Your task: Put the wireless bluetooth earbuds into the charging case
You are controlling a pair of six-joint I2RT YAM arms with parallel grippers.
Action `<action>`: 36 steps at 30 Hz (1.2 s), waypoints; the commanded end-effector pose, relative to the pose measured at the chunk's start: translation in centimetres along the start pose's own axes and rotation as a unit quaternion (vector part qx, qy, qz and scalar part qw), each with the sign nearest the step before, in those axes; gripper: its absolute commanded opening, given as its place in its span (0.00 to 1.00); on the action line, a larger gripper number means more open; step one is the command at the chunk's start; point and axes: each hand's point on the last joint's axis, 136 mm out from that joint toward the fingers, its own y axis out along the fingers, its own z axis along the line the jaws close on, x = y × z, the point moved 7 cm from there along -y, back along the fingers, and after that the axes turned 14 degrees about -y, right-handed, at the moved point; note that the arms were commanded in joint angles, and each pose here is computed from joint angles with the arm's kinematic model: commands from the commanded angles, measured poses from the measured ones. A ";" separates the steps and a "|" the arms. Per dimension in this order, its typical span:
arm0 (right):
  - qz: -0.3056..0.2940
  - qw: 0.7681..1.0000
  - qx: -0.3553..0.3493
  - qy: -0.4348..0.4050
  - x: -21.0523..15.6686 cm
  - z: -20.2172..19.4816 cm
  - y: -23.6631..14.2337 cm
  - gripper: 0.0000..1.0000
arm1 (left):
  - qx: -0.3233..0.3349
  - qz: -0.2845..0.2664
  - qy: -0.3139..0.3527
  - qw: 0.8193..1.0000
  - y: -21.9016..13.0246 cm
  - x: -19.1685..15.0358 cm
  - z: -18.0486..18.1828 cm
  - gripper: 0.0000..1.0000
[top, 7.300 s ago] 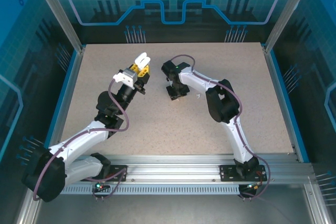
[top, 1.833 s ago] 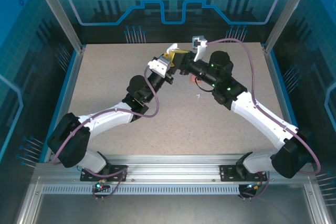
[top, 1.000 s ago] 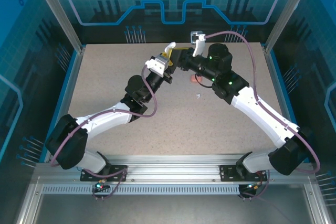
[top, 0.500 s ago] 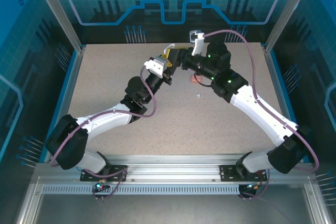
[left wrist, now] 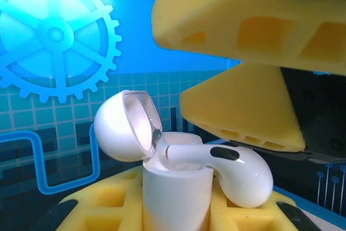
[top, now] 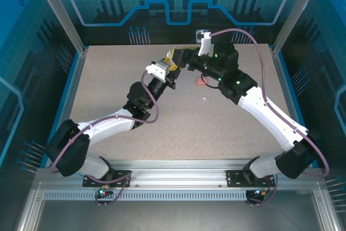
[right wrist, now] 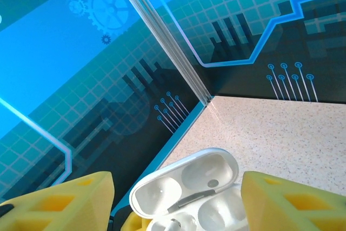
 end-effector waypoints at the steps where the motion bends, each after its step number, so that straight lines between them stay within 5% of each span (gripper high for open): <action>1: -0.023 0.999 -0.011 -0.032 1.6 0.5 -2.7 0.65 | -0.012 -0.031 -0.014 0.999 -0.7 1.8 -0.6 0.00; 10: 0.026 0.990 0.063 -0.126 -1.3 1.3 -4.5 0.61 | -0.019 -0.021 -0.019 0.999 -1.0 1.8 -0.7 0.00; 36: 0.055 0.989 0.096 -0.096 -3.9 1.2 -2.0 0.49 | -0.028 0.003 -0.032 0.999 -1.5 0.8 -0.7 0.00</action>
